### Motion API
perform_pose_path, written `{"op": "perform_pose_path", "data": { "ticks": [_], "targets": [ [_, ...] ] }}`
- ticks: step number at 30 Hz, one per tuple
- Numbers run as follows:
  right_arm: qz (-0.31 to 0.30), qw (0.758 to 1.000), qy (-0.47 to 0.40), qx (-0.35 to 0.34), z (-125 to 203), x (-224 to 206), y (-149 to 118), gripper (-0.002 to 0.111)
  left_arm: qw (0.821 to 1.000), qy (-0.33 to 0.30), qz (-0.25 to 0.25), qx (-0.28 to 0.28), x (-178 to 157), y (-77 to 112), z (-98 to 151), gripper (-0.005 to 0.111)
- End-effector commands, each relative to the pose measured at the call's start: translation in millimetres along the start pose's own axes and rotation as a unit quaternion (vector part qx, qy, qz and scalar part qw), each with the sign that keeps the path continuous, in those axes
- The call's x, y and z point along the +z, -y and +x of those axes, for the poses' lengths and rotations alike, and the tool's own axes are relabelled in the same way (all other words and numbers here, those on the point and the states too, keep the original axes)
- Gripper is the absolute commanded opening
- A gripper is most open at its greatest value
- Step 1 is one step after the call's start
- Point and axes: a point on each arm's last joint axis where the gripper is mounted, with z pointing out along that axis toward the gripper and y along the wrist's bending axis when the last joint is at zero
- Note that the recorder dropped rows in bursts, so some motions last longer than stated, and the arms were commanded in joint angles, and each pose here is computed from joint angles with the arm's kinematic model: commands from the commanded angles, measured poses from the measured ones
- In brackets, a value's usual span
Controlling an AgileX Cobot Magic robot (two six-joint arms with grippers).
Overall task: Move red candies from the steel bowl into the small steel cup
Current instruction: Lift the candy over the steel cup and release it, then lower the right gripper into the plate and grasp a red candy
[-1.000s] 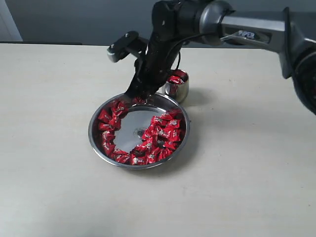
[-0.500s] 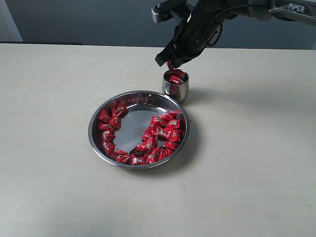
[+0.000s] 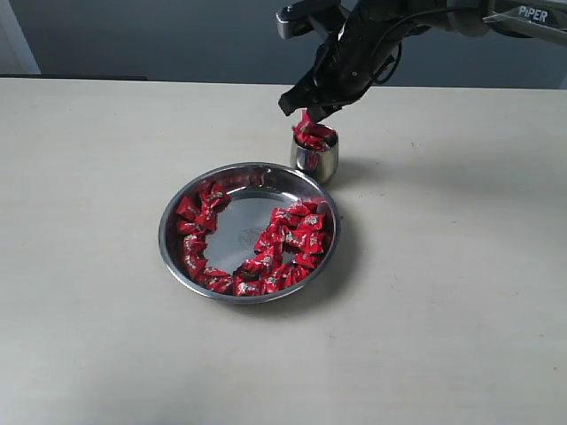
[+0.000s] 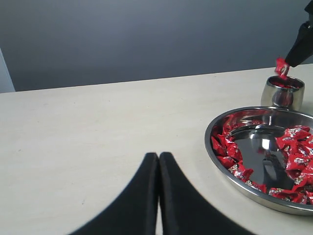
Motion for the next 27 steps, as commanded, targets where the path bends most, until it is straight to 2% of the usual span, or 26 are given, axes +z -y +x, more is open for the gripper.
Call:
{"op": "perform_pose_path", "data": {
  "ticks": [1, 5, 10, 14, 16, 19, 23, 26, 27],
  "targets": [
    [0.007, 1.000, 0.004, 0.002, -1, -2, 4, 0.034, 1.000, 0.005, 0.004, 0.000, 0, 0.4, 0, 0.000],
    [-0.003, 1.000, 0.005, 0.011, -1, -3, 2, 0.036, 1.000, 0.005, 0.004, 0.000, 0, 0.4, 0, 0.000],
    [-0.081, 0.996, -0.007, 0.041, -1, -5, -17, 0.036, 1.000, 0.005, 0.004, 0.000, 0, 0.4, 0, 0.000],
    [-0.156, 0.986, -0.052, -0.022, 5, -6, -48, 0.036, 1.000, 0.005, 0.004, 0.000, 0, 0.4, 0, 0.000],
    [-0.170, 0.981, -0.076, -0.053, 9, -6, -61, 0.036, 1.000, 0.005, 0.004, 0.000, 0, 0.4, 0, 0.000],
    [-0.173, 0.977, -0.097, -0.082, 12, -3, -78, 0.036, 1.000, 0.005, 0.004, 0.000, 0, 0.4, 0, 0.000],
    [-0.168, 0.978, -0.079, -0.098, 9, 13, -97, 0.037, 1.000, 0.005, 0.004, 0.000, 0, 0.4, 0, 0.000],
    [-0.157, 0.981, -0.049, -0.098, 7, 38, -111, 0.049, 1.000, 0.005, 0.004, 0.000, 0, 0.4, 0, 0.000],
    [-0.160, 0.982, -0.041, -0.092, 7, 48, -117, 0.050, 1.000, 0.005, 0.004, 0.000, 0, 0.4, 0, 0.000]
  ]
}}
